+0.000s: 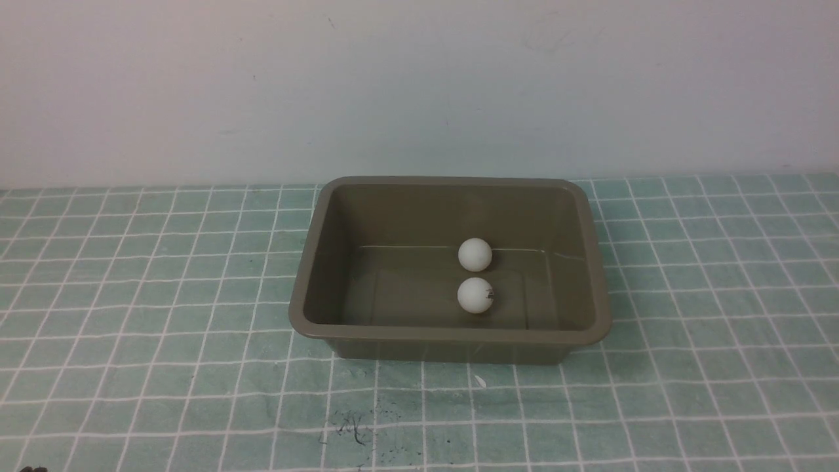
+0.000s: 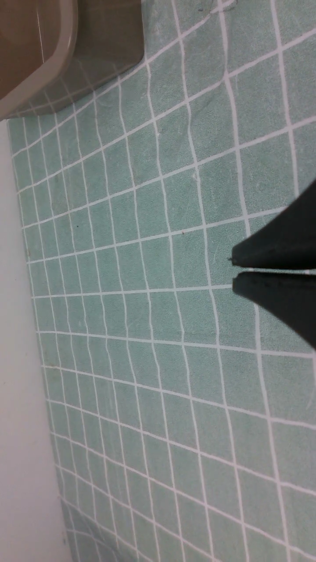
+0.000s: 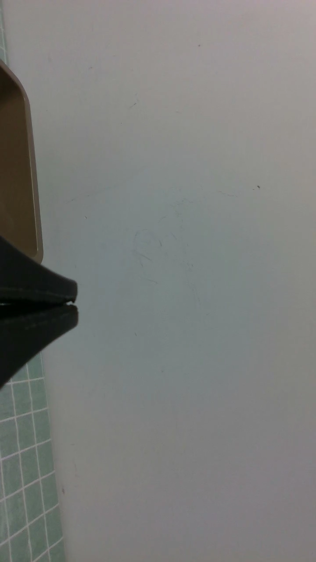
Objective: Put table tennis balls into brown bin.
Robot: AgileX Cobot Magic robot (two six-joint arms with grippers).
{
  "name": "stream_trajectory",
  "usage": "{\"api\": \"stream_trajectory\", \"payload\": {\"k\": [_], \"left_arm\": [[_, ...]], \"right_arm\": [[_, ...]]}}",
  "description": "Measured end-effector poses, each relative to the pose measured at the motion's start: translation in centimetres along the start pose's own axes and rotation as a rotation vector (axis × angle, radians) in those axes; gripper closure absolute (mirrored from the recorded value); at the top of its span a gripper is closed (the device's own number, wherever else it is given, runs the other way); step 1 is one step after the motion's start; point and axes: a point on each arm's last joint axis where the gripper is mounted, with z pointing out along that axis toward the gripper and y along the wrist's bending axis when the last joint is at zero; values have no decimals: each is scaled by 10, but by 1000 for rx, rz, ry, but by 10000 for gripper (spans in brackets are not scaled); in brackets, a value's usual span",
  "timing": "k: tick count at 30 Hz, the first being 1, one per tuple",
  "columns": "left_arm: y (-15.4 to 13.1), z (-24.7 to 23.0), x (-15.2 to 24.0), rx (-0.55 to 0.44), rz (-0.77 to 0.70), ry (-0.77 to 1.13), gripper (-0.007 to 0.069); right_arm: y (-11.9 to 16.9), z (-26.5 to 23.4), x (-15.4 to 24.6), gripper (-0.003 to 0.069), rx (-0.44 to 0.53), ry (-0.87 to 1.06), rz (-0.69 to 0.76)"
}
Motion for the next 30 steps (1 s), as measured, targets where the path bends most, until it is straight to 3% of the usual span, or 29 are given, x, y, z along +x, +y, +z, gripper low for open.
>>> {"api": "stream_trajectory", "payload": {"k": [17,25,30], "left_arm": [[0,0,0,0,-1,0,630],[0,0,0,0,-1,0,630],[0,0,0,0,-1,0,630]], "right_arm": [[1,0,0,669,-8,-4,-5],[17,1,9,669,-197,3,-126],[20,3,16,669,-244,6,-157]]}}
